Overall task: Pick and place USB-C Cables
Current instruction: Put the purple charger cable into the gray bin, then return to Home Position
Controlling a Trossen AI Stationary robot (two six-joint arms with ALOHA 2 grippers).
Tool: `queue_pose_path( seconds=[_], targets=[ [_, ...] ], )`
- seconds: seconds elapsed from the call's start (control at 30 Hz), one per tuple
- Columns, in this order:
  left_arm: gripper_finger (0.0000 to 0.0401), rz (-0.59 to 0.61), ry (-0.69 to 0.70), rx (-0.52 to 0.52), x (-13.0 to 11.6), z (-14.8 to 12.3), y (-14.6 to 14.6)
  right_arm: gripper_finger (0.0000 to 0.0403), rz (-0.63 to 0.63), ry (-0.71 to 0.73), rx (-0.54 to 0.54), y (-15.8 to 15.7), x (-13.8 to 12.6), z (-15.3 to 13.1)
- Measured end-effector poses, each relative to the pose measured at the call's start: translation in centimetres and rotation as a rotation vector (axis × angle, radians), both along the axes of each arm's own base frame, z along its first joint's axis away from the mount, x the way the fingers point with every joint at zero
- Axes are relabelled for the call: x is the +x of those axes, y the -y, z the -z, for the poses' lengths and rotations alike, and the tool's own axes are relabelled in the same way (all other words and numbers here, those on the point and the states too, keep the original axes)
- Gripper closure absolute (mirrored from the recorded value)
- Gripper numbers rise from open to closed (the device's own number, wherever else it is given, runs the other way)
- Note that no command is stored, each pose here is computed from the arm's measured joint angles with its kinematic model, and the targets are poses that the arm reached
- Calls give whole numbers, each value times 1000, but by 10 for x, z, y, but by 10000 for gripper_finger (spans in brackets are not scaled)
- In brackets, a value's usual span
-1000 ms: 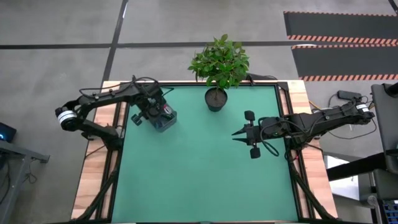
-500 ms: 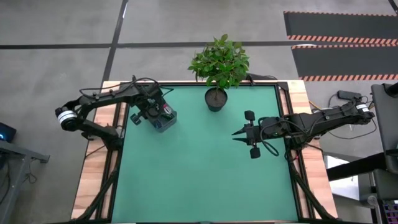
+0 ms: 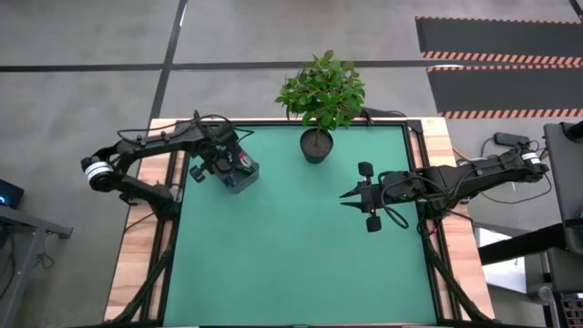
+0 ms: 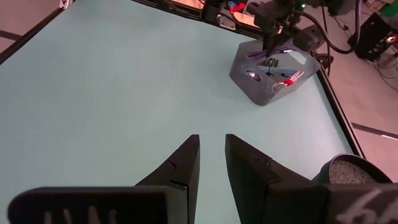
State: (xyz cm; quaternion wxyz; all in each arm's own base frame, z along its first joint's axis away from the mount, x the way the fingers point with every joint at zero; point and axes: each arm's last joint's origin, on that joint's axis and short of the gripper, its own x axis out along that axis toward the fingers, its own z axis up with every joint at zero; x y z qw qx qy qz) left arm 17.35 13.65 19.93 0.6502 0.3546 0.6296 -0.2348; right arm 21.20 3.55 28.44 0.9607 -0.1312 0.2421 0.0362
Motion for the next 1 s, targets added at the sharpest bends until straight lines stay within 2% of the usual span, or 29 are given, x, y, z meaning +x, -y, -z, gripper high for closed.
queue_pose_path(
  seconds=[0.33,0.63,0.9,1.0],
  targets=[
    [320,-3,-14,9,-1,2,0,335,0,0,0,0,0,0],
    [314,-13,-30,54,-3,-1,0,335,3,0,7,0,0,0],
    [314,8,51,123,-4,-23,8,335,2,0,5,0,0,0],
    [314,-25,112,170,-2,-39,14,335,-8,1,-13,0,0,0]
  ],
)
